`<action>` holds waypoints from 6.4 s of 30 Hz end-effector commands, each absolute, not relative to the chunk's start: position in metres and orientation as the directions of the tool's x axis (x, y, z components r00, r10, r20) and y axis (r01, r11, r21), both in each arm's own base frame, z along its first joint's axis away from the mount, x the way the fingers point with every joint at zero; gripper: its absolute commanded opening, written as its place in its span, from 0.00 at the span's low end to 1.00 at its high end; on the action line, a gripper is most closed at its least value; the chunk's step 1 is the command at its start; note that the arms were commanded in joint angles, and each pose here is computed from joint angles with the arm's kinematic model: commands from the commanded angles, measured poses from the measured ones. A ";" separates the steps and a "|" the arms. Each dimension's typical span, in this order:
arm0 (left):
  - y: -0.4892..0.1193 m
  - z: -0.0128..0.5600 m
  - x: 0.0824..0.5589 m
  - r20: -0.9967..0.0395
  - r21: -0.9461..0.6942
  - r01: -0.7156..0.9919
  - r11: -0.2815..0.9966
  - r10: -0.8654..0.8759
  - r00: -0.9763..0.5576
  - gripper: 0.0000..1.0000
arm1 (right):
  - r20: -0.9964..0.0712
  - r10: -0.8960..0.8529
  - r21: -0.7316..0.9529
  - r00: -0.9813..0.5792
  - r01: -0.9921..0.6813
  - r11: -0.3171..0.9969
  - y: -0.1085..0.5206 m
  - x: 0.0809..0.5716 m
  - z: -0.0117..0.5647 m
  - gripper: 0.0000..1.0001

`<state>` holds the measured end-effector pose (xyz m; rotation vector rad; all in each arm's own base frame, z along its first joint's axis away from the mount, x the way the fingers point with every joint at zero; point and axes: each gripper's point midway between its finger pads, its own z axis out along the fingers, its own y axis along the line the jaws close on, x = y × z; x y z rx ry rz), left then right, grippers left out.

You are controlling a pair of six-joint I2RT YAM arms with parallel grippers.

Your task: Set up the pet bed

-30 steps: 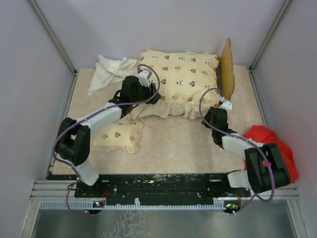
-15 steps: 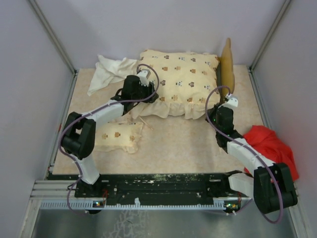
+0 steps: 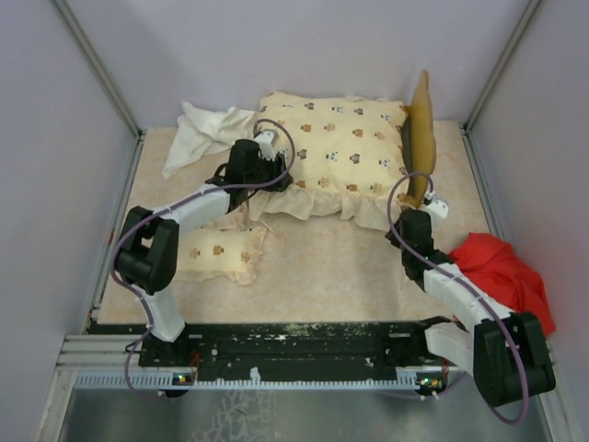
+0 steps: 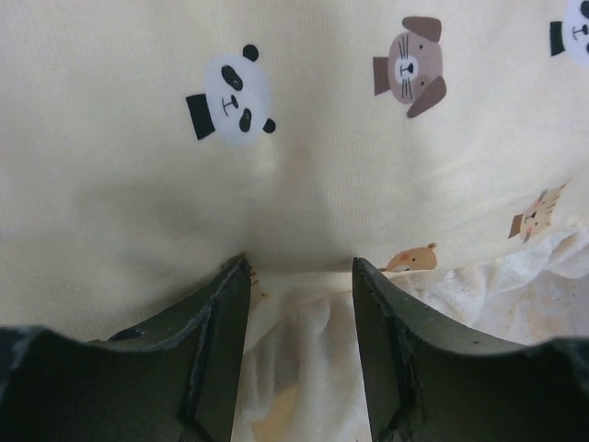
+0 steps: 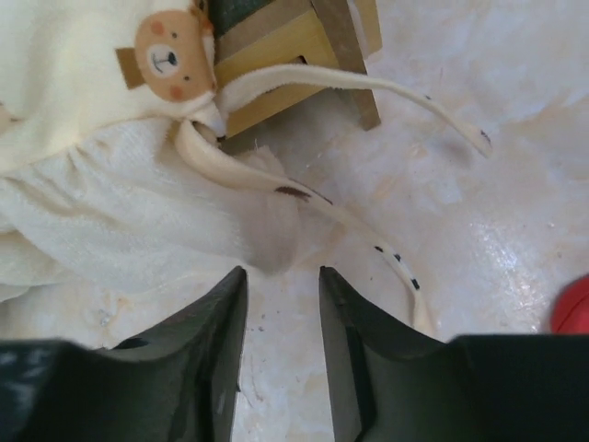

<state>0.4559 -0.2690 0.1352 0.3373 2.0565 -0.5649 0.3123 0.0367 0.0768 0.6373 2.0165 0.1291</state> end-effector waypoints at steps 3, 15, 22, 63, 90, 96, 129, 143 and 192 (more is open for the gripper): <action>-0.271 0.205 0.434 -0.881 -0.314 0.525 0.791 -0.038 -0.471 0.55 | -0.888 0.351 0.298 -0.297 0.211 0.931 0.044 0.332 0.172 0.53; -0.237 0.174 0.388 -0.839 -0.295 0.460 0.838 0.004 -0.544 0.50 | -0.905 0.135 0.099 -0.403 0.109 0.989 0.052 0.362 0.167 0.48; -0.239 0.146 0.383 -0.793 -0.328 0.433 0.840 0.004 -0.609 0.42 | -0.903 0.071 -0.003 -0.423 0.171 0.985 0.037 0.378 0.154 0.23; -0.176 0.192 0.453 -0.892 -0.192 0.303 0.933 -0.037 -0.451 0.56 | -0.946 0.247 0.292 -0.209 -0.228 0.929 0.110 0.337 0.266 0.69; -0.056 0.170 0.324 -0.609 -0.393 -0.664 0.636 -0.721 -0.330 0.63 | -0.886 0.456 0.463 -0.081 -0.122 0.878 0.081 0.298 0.309 0.97; -0.050 0.135 0.283 -0.510 -0.324 -0.787 0.525 -0.798 -0.323 0.66 | -0.880 0.456 0.473 -0.135 -0.148 0.869 0.092 0.303 0.303 0.93; -0.097 0.210 0.340 -0.722 -0.432 -0.363 0.825 -0.558 -0.409 0.00 | -0.878 0.377 0.470 -0.294 -0.388 0.793 0.162 0.289 0.285 0.67; -0.188 0.362 0.404 -0.936 -0.338 0.305 0.890 -0.282 -0.213 0.00 | -0.898 0.370 0.436 -0.240 -0.354 0.828 0.150 0.292 0.308 0.67; -0.297 0.358 0.426 -0.955 -0.256 0.580 0.774 -0.108 -0.277 1.00 | -0.990 0.114 0.136 -0.082 -0.357 0.924 0.148 0.349 0.340 0.68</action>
